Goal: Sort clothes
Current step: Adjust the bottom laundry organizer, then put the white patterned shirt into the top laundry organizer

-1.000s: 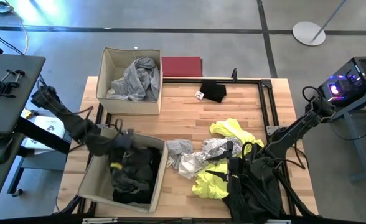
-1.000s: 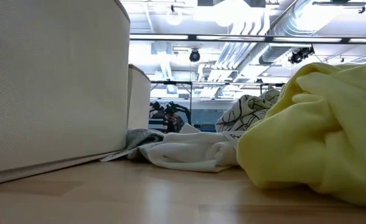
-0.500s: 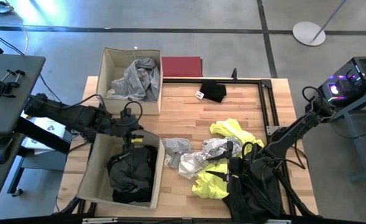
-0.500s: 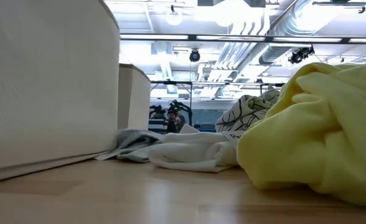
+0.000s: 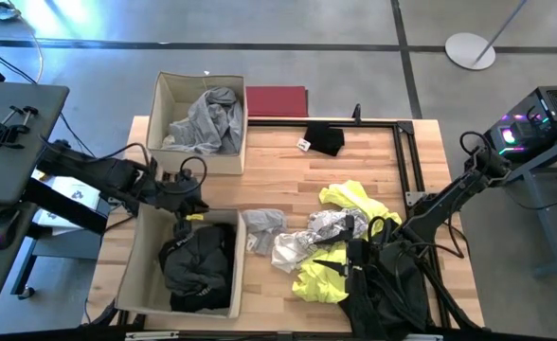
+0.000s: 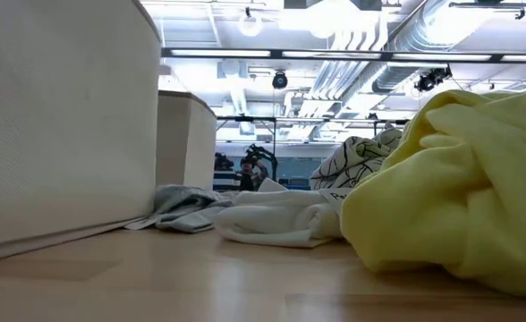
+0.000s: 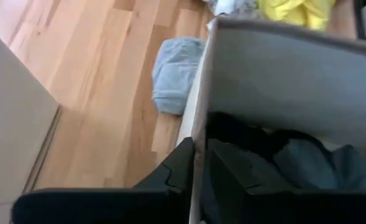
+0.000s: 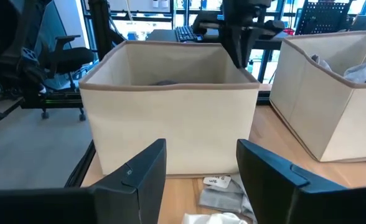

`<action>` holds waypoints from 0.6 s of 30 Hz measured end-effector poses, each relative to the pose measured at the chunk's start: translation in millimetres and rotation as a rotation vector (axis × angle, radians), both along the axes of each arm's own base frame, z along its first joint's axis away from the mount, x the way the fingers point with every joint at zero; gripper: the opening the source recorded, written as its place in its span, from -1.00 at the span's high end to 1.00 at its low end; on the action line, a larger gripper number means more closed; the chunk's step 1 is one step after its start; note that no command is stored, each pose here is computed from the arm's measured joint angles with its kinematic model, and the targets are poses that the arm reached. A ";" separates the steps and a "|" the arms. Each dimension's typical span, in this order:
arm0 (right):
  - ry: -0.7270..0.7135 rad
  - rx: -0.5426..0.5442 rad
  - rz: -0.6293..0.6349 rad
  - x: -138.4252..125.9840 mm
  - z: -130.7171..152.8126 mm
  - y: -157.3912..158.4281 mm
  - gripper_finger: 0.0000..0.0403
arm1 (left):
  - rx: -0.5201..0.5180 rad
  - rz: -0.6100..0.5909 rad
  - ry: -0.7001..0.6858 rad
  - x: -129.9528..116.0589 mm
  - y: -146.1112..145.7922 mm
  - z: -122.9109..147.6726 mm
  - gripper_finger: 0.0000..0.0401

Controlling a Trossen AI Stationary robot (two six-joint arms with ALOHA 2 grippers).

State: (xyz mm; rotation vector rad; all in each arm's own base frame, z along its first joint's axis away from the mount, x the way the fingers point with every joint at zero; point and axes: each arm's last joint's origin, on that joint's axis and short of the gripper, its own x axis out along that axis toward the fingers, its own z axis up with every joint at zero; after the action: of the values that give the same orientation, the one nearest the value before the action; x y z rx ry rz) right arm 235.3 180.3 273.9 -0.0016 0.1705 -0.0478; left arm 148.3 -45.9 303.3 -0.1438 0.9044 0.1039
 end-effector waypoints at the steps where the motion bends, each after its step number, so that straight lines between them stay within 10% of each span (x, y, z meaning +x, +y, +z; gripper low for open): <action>1: -0.001 0.000 0.000 0.0 0.1 0.0 0.09 | -0.007 -0.005 -0.015 -1.6 -0.4 4.7 0.82; 18: 0.163 0.005 0.021 -1.7 0.0 -14.3 0.09 | 0.133 0.012 -0.583 14.9 -9.2 74.4 0.84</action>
State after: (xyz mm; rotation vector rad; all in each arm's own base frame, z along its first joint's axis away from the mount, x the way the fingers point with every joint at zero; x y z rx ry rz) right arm 233.6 166.0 273.9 -0.0024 0.3339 -0.0259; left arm 163.3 -55.1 377.6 -0.0489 0.3141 0.1240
